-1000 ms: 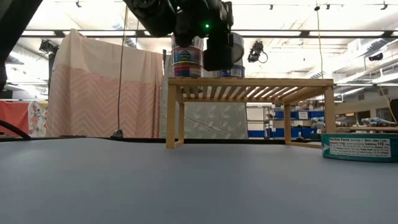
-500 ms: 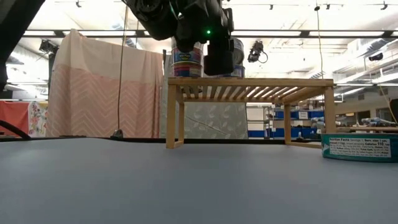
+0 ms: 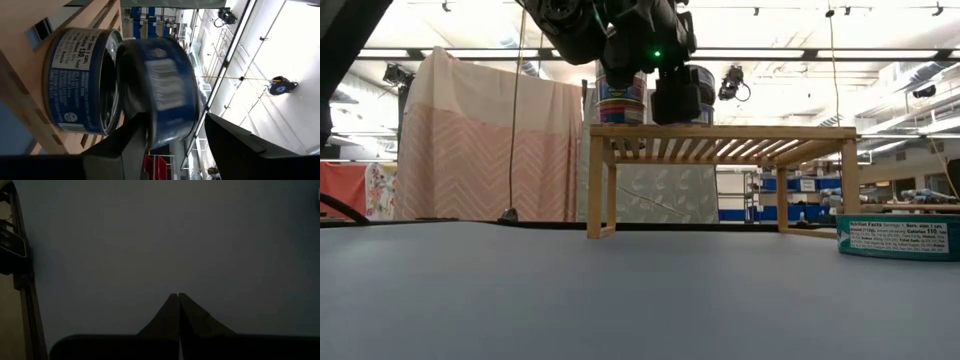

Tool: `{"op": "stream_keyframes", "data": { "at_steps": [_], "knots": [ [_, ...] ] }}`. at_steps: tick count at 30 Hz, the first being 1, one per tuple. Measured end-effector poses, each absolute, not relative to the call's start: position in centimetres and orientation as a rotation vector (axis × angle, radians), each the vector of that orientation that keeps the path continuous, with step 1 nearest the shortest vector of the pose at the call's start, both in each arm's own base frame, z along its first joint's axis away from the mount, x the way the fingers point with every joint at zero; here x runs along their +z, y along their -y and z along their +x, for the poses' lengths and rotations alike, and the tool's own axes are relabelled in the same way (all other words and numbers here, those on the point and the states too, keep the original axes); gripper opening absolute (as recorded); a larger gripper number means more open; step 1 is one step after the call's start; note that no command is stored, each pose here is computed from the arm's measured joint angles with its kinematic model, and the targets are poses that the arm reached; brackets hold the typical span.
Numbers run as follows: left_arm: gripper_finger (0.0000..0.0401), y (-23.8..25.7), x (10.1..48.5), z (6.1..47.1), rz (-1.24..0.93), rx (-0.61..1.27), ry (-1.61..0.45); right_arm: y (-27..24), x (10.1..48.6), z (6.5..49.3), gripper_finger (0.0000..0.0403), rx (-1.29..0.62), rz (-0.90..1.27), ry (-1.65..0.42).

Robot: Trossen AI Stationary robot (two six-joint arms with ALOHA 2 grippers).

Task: Stack canned seafood by type on shelf
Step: Stack the dark blue tuna can on top of the dark blue tuna can on the shelf

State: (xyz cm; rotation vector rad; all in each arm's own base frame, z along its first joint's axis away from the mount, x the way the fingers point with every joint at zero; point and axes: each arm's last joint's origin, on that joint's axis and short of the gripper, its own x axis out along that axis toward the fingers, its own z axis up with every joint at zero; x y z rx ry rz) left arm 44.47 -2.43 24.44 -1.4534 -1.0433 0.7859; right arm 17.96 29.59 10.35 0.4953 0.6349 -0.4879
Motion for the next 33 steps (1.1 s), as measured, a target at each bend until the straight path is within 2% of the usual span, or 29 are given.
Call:
{"op": "stream_keyframes", "data": {
  "at_steps": [18, 24, 33],
  "knots": [
    [0.0269, 2.5, 24.5, 44.4, -1.555, 0.746, 1.126, -29.6, 10.7, 18.0, 0.0000, -0.483, 0.491, -0.608],
    [0.0285, 2.5, 24.7, 44.3, -1.575, 0.737, 1.162, -27.4, 14.4, 18.4, 0.0000, -0.530, 0.397, -0.447],
    [0.0287, 2.3, 23.3, 43.0, -1.627, 0.682, 1.214, -18.8, 23.0, 19.9, 0.0000, -0.701, 0.125, -0.399]
  ]
}}
